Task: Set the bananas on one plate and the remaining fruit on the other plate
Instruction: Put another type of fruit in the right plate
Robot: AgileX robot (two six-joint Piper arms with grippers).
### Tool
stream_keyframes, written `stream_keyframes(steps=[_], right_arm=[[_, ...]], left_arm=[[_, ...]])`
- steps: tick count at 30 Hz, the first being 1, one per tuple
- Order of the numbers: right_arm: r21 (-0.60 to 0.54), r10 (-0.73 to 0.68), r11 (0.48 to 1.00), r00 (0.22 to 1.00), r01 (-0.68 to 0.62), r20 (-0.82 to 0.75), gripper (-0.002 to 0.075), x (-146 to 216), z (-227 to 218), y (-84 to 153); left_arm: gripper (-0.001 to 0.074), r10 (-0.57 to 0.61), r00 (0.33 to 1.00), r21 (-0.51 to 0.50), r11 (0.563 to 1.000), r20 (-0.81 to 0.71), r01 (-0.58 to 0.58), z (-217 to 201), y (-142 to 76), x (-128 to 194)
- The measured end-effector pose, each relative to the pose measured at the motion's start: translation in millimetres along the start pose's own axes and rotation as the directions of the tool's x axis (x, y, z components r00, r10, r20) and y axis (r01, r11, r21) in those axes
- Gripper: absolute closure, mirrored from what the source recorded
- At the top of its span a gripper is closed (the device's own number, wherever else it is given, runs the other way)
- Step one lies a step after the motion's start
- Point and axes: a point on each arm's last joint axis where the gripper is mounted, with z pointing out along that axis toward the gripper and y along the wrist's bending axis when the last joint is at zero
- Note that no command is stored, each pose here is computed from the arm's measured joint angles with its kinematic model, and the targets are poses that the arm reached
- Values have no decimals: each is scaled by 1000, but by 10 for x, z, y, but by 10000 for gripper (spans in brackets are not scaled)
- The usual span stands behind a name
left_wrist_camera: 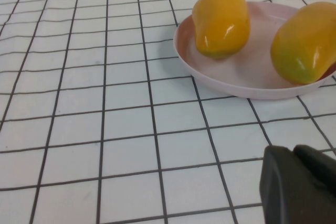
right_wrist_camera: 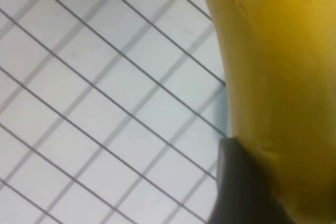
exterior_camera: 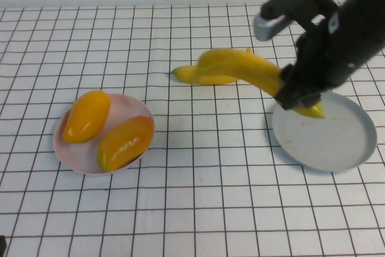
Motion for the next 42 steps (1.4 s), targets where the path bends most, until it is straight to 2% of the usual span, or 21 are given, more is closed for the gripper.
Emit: stream_keyframes(steps=[3, 8, 12, 16, 19, 22, 25, 28, 32, 36, 42], right_arm=[[130, 93, 988, 994, -85, -60, 424, 308, -18, -54], [338, 244, 921, 963, -194, -112, 424, 644, 56, -174], [399, 323, 878, 942, -264, -87, 424, 704, 198, -374], [410, 389, 850, 919, -330, -65, 424, 735, 449, -671], [422, 456, 828, 882, -370, -121, 424, 852, 711, -903], [408, 464, 838, 867, -363, -181, 424, 934, 915, -1009], [389, 450, 851, 872, -353, -192, 417, 942, 1048, -1039], [372, 436, 858, 886, -355, -160, 373, 911, 1112, -1053], [351, 433, 861, 892, -367, -131, 302, 832, 1084, -1064], [318, 413, 878, 901, -357, -131, 284, 678, 947, -1084], [153, 319, 939, 946, -308, -56, 281, 274, 616, -1051]], left_arm=[[738, 0, 1000, 0, 1000, 0, 0, 0, 0, 0], [738, 0, 1000, 0, 1000, 0, 0, 0, 0, 0], [738, 0, 1000, 0, 1000, 0, 0, 0, 0, 0], [738, 0, 1000, 0, 1000, 0, 0, 0, 0, 0], [738, 0, 1000, 0, 1000, 0, 0, 0, 0, 0], [738, 0, 1000, 0, 1000, 0, 0, 0, 0, 0], [738, 0, 1000, 0, 1000, 0, 0, 0, 0, 0], [738, 0, 1000, 0, 1000, 0, 0, 0, 0, 0], [738, 0, 1000, 0, 1000, 0, 0, 0, 0, 0], [738, 0, 1000, 0, 1000, 0, 0, 0, 0, 0], [738, 0, 1000, 0, 1000, 0, 0, 0, 0, 0]])
